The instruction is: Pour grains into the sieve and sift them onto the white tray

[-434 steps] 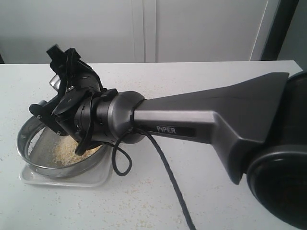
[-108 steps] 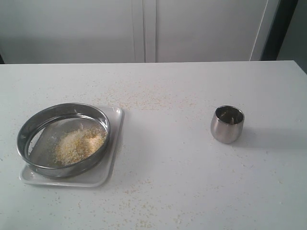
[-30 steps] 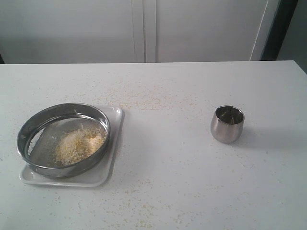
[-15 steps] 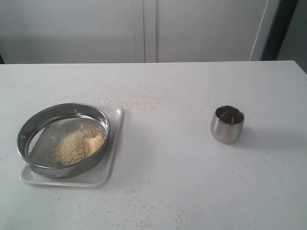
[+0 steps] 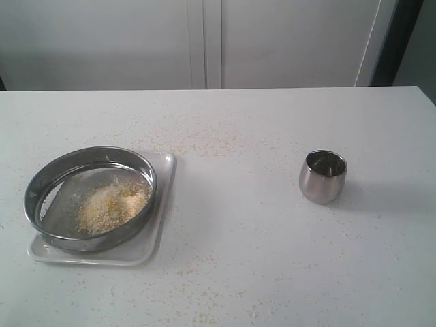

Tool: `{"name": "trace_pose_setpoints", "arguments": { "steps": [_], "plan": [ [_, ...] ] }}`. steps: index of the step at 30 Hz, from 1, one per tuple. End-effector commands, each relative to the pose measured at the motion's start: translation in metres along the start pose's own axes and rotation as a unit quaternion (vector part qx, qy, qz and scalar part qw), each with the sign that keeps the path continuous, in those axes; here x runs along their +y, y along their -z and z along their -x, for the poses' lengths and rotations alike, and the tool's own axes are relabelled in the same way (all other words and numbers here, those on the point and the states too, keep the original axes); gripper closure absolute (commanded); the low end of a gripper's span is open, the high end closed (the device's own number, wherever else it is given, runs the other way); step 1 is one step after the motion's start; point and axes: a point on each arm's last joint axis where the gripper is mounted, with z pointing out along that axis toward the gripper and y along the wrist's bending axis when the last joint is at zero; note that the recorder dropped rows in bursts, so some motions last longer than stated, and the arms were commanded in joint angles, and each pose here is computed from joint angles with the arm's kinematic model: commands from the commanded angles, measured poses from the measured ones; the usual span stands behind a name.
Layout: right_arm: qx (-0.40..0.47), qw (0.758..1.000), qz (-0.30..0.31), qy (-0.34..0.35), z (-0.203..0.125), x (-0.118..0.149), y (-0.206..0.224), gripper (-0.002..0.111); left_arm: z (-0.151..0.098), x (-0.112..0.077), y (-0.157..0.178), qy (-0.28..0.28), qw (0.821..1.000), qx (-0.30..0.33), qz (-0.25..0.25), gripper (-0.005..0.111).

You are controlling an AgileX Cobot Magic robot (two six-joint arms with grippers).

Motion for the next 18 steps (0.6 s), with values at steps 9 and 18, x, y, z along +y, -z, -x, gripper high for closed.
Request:
{"name": "trace_pose_setpoints", "arguments": {
  "steps": [9, 18],
  "plan": [
    [-0.009, 0.999, -0.040, -0.007, 0.0003, -0.0044, 0.0000, 0.108, -0.0028, -0.0006, -0.0006, 0.005, 1.000, 0.007, -0.002, 0.107],
    [-0.009, 0.999, -0.044, -0.009, 0.0003, -0.0048, 0.0001, 0.108, -0.0028, -0.0006, -0.0006, 0.005, 1.000, 0.007, -0.002, 0.107]
  ]
}}
